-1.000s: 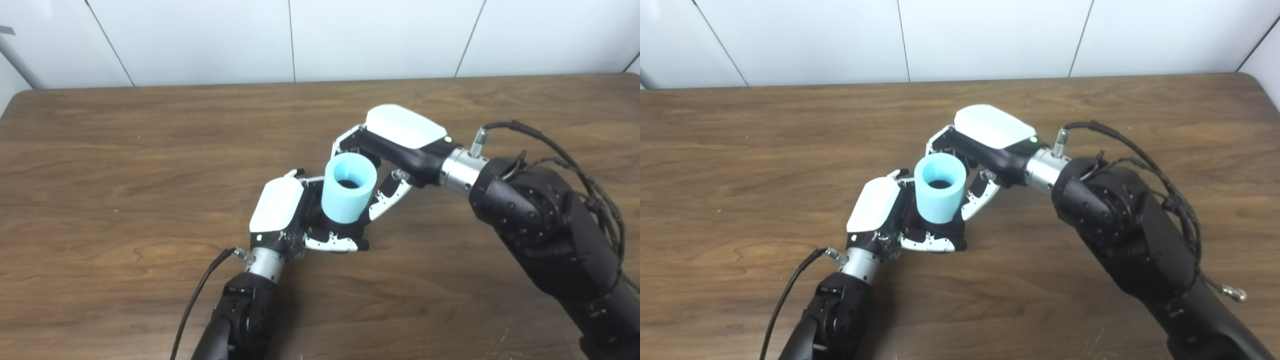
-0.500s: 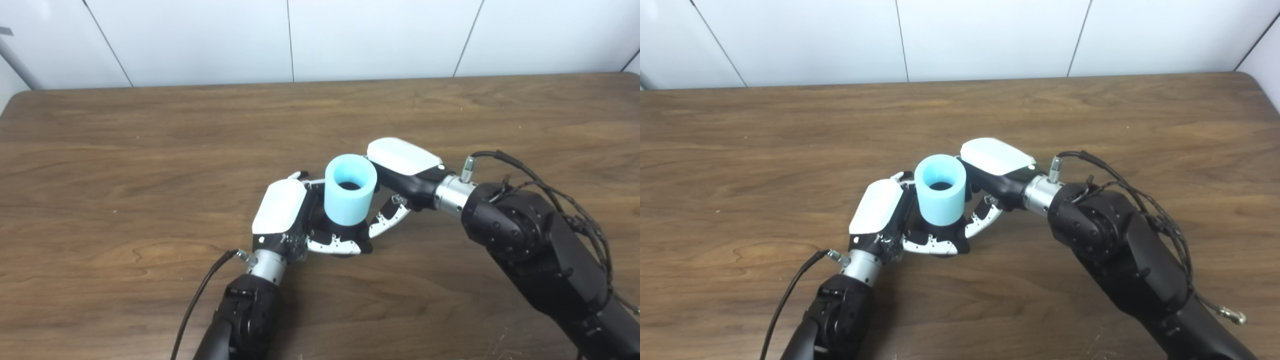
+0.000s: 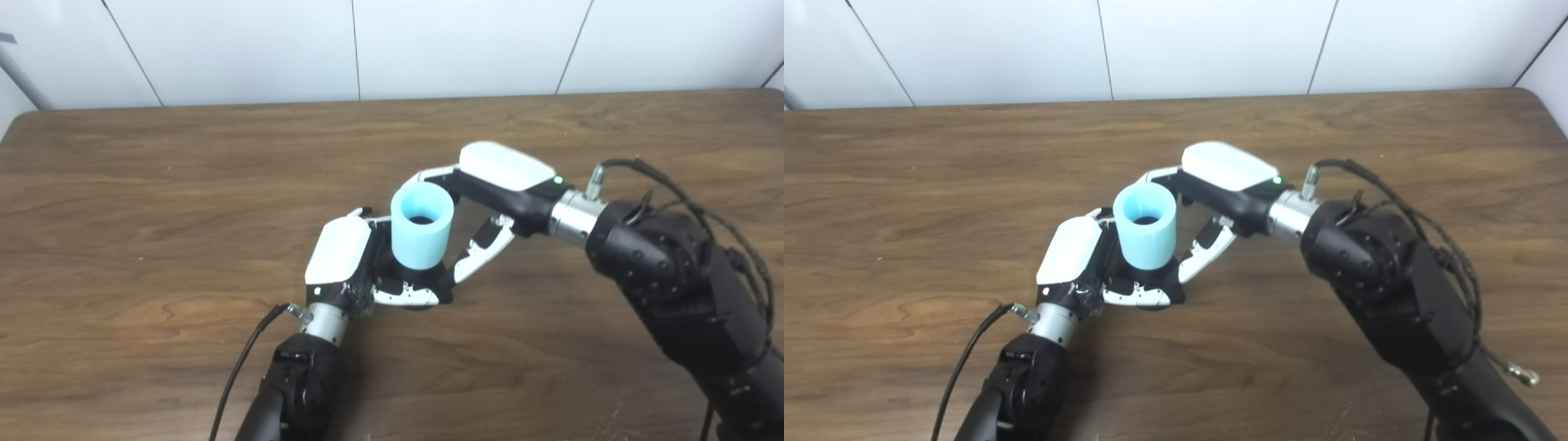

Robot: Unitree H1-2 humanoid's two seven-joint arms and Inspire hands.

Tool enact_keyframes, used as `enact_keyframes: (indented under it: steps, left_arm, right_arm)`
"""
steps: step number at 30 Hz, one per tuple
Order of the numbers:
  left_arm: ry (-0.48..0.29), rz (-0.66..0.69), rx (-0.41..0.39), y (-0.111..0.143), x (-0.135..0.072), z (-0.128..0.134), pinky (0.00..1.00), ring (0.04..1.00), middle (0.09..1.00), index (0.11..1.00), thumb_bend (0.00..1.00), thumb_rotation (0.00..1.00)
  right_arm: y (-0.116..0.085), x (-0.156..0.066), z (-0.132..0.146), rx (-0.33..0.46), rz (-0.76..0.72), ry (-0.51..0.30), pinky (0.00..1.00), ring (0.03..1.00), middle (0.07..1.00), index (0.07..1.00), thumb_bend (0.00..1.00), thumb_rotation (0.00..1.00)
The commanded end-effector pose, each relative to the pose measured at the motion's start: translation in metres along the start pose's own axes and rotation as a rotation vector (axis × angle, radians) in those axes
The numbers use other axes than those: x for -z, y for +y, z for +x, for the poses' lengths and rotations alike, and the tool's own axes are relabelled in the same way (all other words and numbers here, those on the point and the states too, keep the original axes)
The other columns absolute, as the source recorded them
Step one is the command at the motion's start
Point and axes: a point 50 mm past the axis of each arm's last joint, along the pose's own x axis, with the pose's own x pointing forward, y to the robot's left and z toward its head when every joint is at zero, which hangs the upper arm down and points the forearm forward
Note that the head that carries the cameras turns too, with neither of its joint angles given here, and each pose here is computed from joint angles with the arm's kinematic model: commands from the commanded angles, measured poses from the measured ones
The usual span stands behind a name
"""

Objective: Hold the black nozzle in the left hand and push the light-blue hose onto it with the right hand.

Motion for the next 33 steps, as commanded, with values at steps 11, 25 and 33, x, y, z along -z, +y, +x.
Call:
enact_keyframes:
  steps: [11,25,33]
  left_arm:
    - [-0.012,0.017,-0.037,0.007,-0.004,0.008,0.90,0.635,0.460,0.508,0.52,0.00]
    - [-0.001,0.014,-0.031,0.008,-0.004,0.008,0.90,0.639,0.465,0.504,0.52,0.00]
    - [-0.006,0.016,-0.027,0.007,-0.002,0.009,0.89,0.634,0.468,0.501,0.52,0.00]
  right_arm:
    - [-0.055,-0.004,-0.031,0.060,-0.084,0.010,0.73,0.848,0.859,0.844,1.00,0.41]
    - [-0.048,-0.033,-0.067,0.173,-0.270,-0.085,0.91,0.952,0.938,0.910,0.92,0.70]
    - [-0.020,-0.042,-0.070,0.228,-0.254,-0.180,0.95,0.980,0.981,0.929,0.79,0.78]
